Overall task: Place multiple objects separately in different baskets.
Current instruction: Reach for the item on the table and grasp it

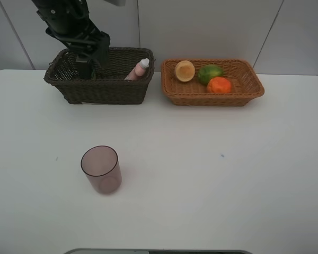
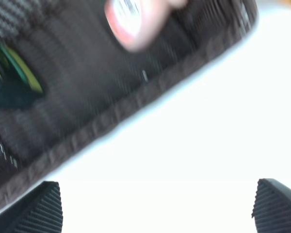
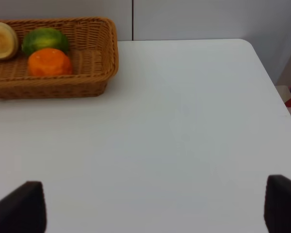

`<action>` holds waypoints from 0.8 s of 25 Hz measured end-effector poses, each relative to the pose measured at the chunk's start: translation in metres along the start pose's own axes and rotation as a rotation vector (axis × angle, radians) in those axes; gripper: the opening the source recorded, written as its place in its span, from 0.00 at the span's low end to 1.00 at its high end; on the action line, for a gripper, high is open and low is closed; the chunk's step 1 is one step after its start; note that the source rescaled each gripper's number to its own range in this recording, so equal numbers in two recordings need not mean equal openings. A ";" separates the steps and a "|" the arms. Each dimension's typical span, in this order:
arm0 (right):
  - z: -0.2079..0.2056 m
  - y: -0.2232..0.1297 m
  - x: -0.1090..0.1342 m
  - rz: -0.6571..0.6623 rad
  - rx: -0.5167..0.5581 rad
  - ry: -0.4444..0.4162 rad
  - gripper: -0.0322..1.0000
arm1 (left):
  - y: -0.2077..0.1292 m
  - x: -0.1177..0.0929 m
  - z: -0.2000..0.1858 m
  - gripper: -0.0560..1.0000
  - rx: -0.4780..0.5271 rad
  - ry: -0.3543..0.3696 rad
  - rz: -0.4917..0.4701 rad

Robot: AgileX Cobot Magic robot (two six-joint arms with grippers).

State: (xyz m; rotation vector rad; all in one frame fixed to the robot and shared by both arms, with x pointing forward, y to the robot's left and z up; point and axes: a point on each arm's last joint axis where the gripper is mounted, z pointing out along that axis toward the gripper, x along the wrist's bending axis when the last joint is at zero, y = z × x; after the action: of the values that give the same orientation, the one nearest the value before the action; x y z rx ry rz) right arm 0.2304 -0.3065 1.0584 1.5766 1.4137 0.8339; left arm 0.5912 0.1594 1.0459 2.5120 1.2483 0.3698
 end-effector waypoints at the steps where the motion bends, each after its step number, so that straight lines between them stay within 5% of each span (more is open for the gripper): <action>1: 0.000 0.000 0.000 0.000 0.000 0.000 1.00 | -0.008 -0.002 -0.005 1.00 0.002 -0.001 0.026; 10: 0.000 0.000 0.000 0.000 0.000 0.000 1.00 | -0.072 -0.020 -0.025 1.00 0.054 -0.023 0.264; 20: 0.000 0.000 0.000 0.000 0.000 0.000 1.00 | -0.088 -0.065 -0.014 1.00 0.106 -0.097 0.464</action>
State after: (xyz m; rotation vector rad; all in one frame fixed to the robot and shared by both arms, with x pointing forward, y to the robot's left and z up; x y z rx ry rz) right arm 0.2304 -0.3065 1.0584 1.5766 1.4137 0.8339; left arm 0.4842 0.1599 1.0186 2.8610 0.6546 0.2852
